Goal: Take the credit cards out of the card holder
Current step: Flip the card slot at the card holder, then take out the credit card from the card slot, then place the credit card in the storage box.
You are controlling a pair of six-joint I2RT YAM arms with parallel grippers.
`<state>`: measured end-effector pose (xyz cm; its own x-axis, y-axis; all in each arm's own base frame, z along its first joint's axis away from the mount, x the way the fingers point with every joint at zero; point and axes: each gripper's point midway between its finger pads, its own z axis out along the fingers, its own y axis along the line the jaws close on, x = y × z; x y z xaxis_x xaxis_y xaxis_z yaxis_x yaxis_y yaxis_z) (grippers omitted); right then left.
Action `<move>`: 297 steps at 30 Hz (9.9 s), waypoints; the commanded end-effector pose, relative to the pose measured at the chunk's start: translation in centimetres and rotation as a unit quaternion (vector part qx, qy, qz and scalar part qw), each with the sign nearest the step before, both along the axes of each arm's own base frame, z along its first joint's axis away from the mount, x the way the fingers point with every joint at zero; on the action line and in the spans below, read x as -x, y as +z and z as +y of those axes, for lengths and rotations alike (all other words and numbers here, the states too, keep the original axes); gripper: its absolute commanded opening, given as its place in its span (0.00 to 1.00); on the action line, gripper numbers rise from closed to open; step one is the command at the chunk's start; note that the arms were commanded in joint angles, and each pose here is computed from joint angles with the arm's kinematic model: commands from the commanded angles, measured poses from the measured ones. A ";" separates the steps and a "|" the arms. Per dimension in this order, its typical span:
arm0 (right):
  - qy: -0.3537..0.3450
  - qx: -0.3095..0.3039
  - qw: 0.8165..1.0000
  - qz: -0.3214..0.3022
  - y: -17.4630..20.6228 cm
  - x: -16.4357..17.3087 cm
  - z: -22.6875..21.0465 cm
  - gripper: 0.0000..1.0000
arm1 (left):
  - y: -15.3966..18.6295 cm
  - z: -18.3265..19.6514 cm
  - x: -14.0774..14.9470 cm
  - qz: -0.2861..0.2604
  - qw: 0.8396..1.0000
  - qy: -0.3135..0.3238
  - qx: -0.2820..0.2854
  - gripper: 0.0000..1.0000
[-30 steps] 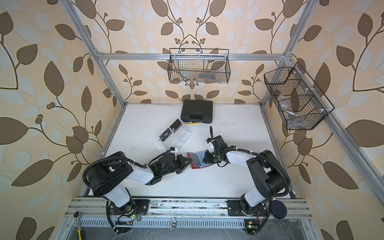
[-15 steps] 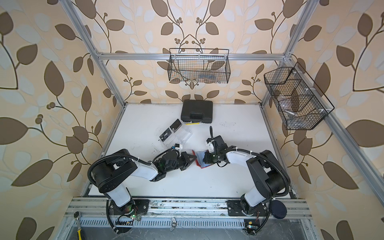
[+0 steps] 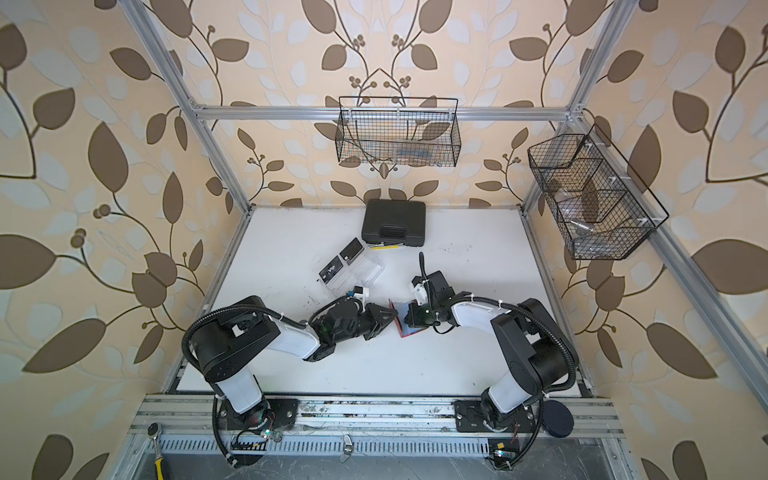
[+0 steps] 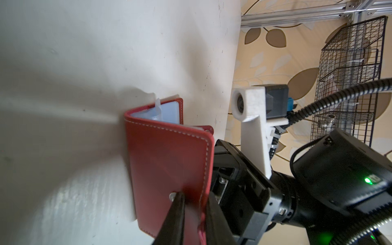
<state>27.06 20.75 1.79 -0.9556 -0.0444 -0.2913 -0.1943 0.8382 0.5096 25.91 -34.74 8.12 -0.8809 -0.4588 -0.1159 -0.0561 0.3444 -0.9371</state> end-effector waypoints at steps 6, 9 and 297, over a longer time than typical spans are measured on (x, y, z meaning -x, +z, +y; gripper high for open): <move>-0.002 0.048 0.996 0.078 -3.5 3.6 -1.8 0.02 | 0.8 -1.0 0.1 -0.015 1.000 -0.017 0.003 0.13; -0.001 0.048 0.996 0.079 -3.6 3.7 -1.8 0.02 | 0.8 -0.9 0.2 -0.015 1.000 -0.016 0.002 0.12; 0.001 -0.013 0.992 -0.122 10.1 -0.4 -2.3 1.00 | 14.5 12.6 -3.8 -0.169 0.939 -0.079 -0.290 0.00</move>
